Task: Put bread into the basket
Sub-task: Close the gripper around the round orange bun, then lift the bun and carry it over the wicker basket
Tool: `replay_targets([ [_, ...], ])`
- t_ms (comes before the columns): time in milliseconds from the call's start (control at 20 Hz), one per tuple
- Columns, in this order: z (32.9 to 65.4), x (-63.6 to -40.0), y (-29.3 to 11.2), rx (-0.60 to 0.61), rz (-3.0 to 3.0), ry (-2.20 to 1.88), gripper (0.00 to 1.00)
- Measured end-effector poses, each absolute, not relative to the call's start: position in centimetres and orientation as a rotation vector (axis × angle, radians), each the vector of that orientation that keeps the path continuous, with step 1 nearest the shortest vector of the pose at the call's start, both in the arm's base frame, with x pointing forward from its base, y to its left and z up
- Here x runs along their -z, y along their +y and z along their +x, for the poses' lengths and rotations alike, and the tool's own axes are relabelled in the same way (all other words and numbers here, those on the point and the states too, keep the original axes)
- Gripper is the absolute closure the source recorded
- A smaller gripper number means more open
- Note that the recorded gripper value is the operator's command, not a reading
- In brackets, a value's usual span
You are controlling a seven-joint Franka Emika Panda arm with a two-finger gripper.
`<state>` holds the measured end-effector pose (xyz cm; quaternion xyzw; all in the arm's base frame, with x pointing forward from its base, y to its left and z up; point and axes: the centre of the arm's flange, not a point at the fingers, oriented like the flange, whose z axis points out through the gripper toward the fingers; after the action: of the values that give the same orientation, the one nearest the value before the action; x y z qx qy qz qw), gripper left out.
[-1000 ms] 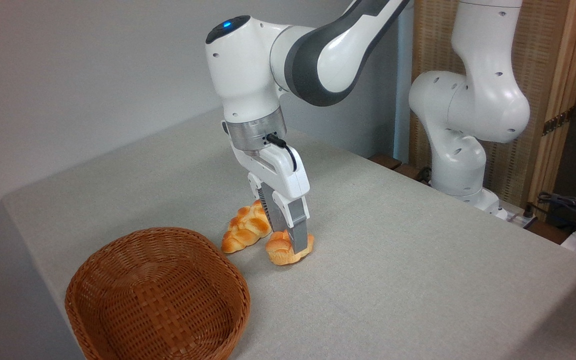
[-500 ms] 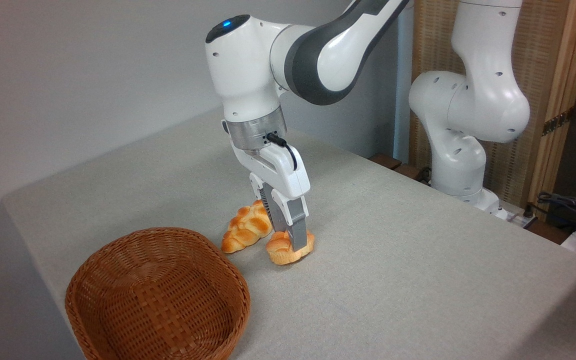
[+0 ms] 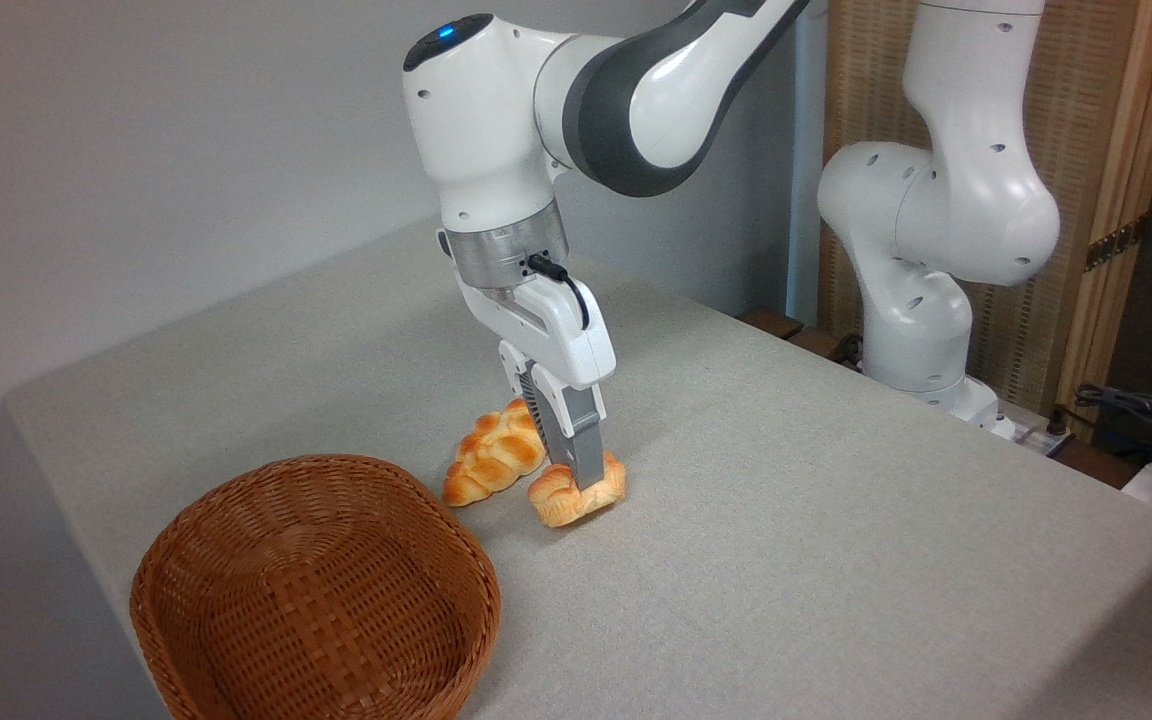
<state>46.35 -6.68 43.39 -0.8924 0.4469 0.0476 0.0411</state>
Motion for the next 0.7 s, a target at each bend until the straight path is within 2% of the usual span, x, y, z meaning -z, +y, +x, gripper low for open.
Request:
replay_targets([
  [350, 46.5, -43.7, -6.7, -0.137, -2.737, 1.356, 0.83],
  [400, 46.6, -43.9, -6.7, -0.13, -2.738, 1.351, 0.87],
  [550, 47.1, -45.0, -6.8, -0.094, -2.733, 1.347, 0.89],
  [650, 47.4, -45.8, -6.9, -0.075, -2.73, 1.344, 0.97],
  [700, 47.5, -46.2, -6.9, -0.076, -2.731, 1.342, 0.98],
])
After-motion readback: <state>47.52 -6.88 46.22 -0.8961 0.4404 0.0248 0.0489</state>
